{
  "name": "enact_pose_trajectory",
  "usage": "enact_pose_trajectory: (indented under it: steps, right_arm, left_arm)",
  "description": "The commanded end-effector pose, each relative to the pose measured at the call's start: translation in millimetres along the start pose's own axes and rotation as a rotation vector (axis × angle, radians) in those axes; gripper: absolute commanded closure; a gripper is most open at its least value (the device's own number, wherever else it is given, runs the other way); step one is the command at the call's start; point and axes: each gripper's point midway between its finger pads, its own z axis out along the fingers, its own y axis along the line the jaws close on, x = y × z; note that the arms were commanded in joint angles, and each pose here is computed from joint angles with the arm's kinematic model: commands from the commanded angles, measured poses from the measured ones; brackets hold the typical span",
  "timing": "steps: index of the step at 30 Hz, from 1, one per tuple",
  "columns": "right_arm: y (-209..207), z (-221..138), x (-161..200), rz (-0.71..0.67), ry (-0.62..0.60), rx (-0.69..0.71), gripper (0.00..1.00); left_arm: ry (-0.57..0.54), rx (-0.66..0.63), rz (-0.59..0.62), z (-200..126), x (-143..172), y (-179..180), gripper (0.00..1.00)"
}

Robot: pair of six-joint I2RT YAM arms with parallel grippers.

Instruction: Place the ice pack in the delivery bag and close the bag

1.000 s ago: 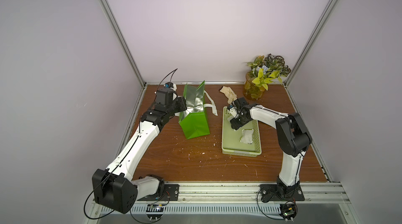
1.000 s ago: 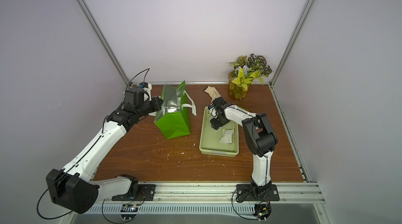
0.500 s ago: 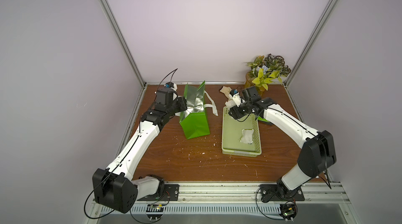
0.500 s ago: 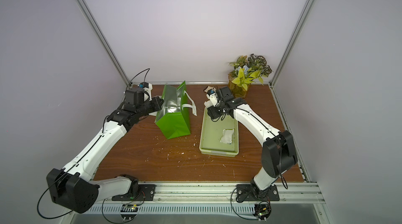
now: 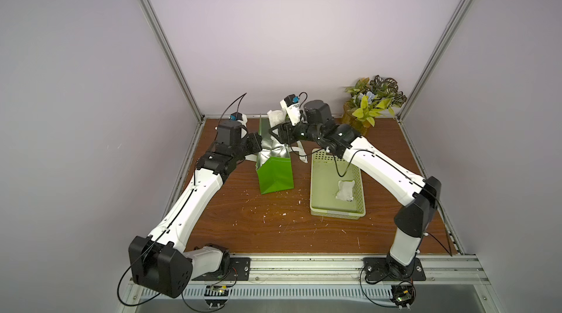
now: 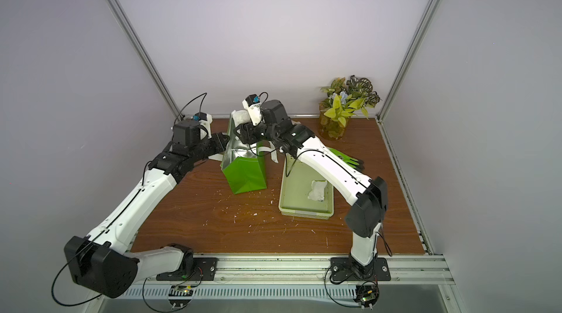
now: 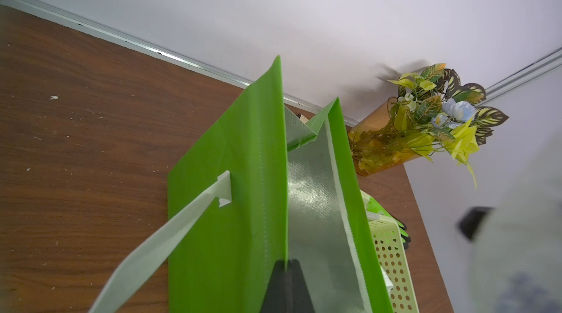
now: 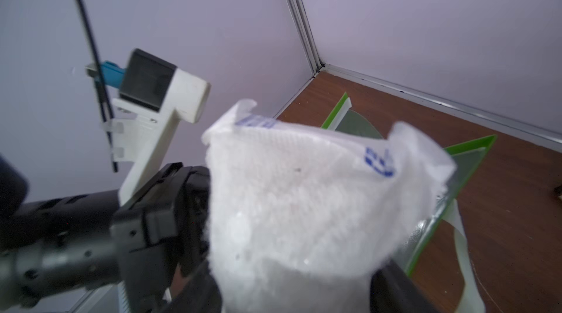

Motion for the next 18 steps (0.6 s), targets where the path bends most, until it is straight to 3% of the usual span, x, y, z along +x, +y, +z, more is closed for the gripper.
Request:
enact_pose_trajectory:
  steps: [1, 11, 18]
  right_arm:
    - [-5, 11, -8, 0.066, -0.014, 0.076, 0.63]
    - [-38, 30, 42, 0.003, 0.153, 0.247, 0.59]
    - [-33, 24, 40, -0.049, 0.174, 0.257, 0.31]
  left_arm:
    - [-0.033, 0.012, -0.022, -2, -11, -2, 1.00]
    - [-0.041, 0.011, -0.003, -4, -13, -3, 1.00]
    - [-0.032, 0.016, 0.001, -1, -11, -3, 1.00]
